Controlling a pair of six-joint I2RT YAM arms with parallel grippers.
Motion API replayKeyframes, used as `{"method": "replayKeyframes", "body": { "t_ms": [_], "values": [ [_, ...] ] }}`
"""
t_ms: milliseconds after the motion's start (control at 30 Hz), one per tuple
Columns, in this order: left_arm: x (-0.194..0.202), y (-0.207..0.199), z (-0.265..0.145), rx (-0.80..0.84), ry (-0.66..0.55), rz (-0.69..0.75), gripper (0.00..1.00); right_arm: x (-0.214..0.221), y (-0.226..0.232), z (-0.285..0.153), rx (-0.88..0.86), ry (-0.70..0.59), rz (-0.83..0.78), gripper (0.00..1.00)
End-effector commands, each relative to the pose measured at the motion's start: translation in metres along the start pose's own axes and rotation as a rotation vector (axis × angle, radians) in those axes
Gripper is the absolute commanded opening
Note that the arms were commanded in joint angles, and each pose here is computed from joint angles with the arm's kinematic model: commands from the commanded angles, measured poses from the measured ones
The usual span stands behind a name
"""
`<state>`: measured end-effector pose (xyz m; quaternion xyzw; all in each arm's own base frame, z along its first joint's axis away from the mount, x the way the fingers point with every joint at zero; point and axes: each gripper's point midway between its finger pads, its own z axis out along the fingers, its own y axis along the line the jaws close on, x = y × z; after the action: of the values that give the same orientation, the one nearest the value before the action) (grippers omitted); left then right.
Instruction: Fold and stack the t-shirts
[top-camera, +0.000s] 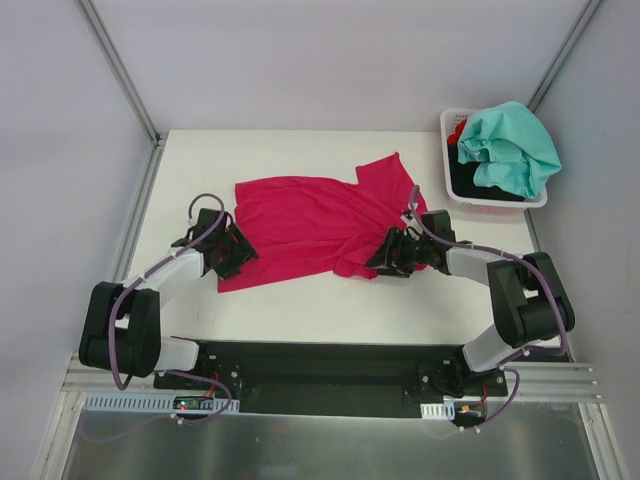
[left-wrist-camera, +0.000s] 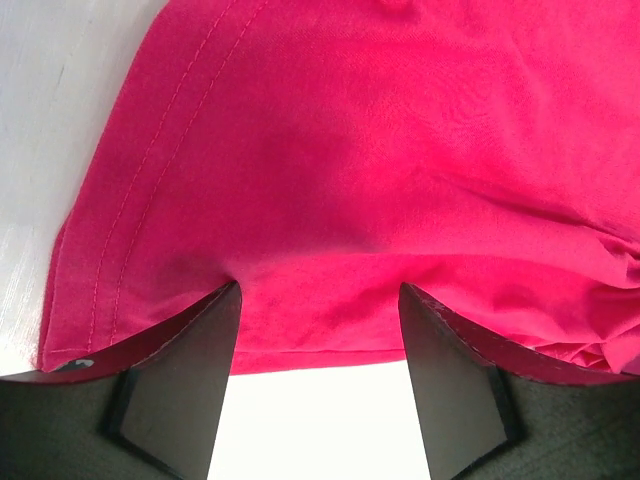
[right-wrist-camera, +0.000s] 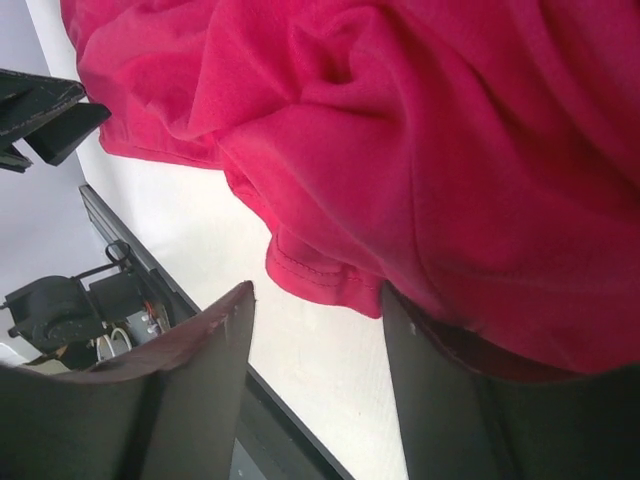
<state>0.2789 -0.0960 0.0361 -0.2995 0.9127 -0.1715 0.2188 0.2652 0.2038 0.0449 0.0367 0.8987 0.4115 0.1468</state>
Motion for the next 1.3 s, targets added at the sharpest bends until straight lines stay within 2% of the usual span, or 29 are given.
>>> {"method": "replayKeyframes", "body": {
  "t_ms": [0,33,100,133,333,400,433,733,1267],
  "values": [
    [-0.003,-0.001,0.004,-0.003,-0.019,0.000,0.64,-0.006,0.005,0.002,-0.040,-0.008,-0.011,0.51],
    [-0.002,0.000,0.004,-0.006,-0.018,0.000,0.64,-0.006,0.004,0.003,-0.038,-0.007,-0.006,0.40],
    [-0.003,0.001,0.003,-0.007,-0.025,-0.001,0.64,-0.005,0.005,0.003,-0.044,-0.003,-0.002,0.32],
    [-0.002,0.002,0.003,-0.009,-0.023,-0.003,0.64,-0.005,0.006,0.003,-0.044,-0.004,-0.003,0.24],
    [0.000,0.005,0.001,-0.007,-0.028,-0.006,0.64,-0.001,0.005,0.001,-0.045,0.003,0.001,0.21],
    [0.001,0.005,0.000,-0.006,-0.027,-0.006,0.64,0.000,0.007,0.000,-0.049,0.009,-0.001,0.23],
    [0.001,0.005,0.000,-0.004,-0.027,-0.005,0.64,0.000,0.009,-0.001,-0.054,0.010,-0.004,0.28],
    [0.001,0.005,-0.001,-0.003,-0.030,-0.005,0.64,0.010,0.009,-0.013,-0.024,0.018,-0.031,0.43],
    [-0.003,0.003,-0.007,-0.003,-0.046,0.008,0.64,0.013,-0.014,0.006,0.007,0.029,0.003,0.43]
  ]
}}
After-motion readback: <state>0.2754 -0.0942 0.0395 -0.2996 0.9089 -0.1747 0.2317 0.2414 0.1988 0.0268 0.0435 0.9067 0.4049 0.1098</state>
